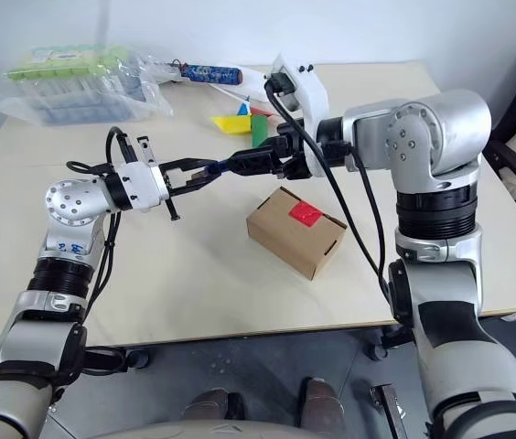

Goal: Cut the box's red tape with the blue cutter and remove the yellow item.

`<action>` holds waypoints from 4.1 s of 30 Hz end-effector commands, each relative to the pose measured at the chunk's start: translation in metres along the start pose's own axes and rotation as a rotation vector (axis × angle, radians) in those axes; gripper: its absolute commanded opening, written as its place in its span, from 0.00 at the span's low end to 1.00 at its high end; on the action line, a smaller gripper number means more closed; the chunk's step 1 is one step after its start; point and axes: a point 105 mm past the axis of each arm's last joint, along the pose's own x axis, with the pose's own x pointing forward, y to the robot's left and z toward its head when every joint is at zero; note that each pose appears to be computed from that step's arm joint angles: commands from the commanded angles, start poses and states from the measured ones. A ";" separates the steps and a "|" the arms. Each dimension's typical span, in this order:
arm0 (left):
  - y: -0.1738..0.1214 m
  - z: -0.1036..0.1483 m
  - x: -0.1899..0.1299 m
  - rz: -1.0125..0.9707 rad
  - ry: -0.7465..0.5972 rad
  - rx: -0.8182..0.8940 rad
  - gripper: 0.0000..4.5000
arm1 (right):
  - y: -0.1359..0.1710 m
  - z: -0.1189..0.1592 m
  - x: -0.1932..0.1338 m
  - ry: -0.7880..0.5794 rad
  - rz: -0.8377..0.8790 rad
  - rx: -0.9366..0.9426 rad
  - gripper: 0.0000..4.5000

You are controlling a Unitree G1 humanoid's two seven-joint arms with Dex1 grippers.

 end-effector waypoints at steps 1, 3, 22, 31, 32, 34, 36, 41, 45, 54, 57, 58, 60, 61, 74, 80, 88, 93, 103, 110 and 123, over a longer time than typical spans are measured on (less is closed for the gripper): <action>0.009 0.013 0.001 0.026 -0.046 0.041 0.09 | 0.006 0.012 -0.005 -0.032 0.008 -0.047 0.54; 0.009 0.013 0.001 0.027 -0.044 0.037 0.09 | 0.005 0.013 -0.005 -0.034 0.007 -0.050 0.40; 0.022 -0.009 -0.018 0.090 0.081 -0.253 0.64 | 0.005 0.028 -0.017 -0.089 -0.020 -0.087 0.04; 0.046 -0.016 -0.049 0.195 0.076 -0.401 1.00 | -0.014 0.024 -0.039 -0.107 -0.127 -0.084 0.04; 0.042 -0.013 -0.046 0.177 0.053 -0.420 1.00 | -0.017 0.021 -0.043 -0.106 -0.144 -0.084 0.04; 0.036 -0.007 -0.039 0.149 0.012 -0.462 1.00 | -0.021 0.017 -0.050 -0.107 -0.178 -0.080 0.04; 0.027 -0.003 -0.033 0.111 -0.005 -0.506 1.00 | -0.026 0.014 -0.061 -0.113 -0.226 -0.077 0.04; 0.002 -0.002 -0.024 -0.006 0.016 -0.667 0.92 | -0.037 0.002 -0.091 -0.114 -0.349 -0.067 0.04; -0.004 -0.002 -0.013 -0.038 0.047 -0.766 0.68 | -0.037 -0.003 -0.102 -0.118 -0.393 -0.062 0.04; -0.039 0.015 0.048 -0.353 0.090 -0.758 0.07 | -0.028 -0.021 -0.112 -0.090 -0.438 -0.085 0.04; -0.044 0.017 0.055 -0.391 0.103 -0.753 0.00 | -0.027 -0.024 -0.111 -0.083 -0.443 -0.094 0.04; -0.046 0.015 0.059 -0.403 0.119 -0.733 0.00 | -0.027 -0.025 -0.111 -0.080 -0.445 -0.096 0.04; -0.051 0.012 0.063 -0.428 0.152 -0.707 0.00 | -0.026 -0.027 -0.111 -0.074 -0.448 -0.100 0.04; -0.055 0.008 0.067 -0.441 0.188 -0.696 0.00 | -0.026 -0.029 -0.111 -0.069 -0.449 -0.102 0.04; -0.072 -0.006 0.088 -0.467 0.256 -0.685 0.00 | -0.028 -0.047 -0.100 0.016 -0.460 -0.101 0.04; -0.072 -0.007 0.091 -0.474 0.274 -0.691 0.00 | -0.031 -0.054 -0.098 0.044 -0.464 -0.090 0.04; -0.071 -0.010 0.091 -0.478 0.292 -0.696 0.00 | -0.038 -0.062 -0.097 0.064 -0.481 -0.084 0.04; -0.070 -0.011 0.090 -0.481 0.298 -0.695 0.00 | -0.042 -0.063 -0.100 0.063 -0.502 -0.080 0.04; -0.071 -0.011 0.090 -0.483 0.298 -0.692 0.00 | -0.050 -0.057 -0.106 0.035 -0.545 -0.078 0.04; -0.070 -0.012 0.089 -0.480 0.303 -0.690 0.00 | -0.050 -0.061 -0.106 0.057 -0.533 -0.078 0.04; -0.075 -0.020 0.093 -0.479 0.372 -0.707 0.00 | -0.037 -0.061 -0.100 0.113 -0.458 -0.136 0.04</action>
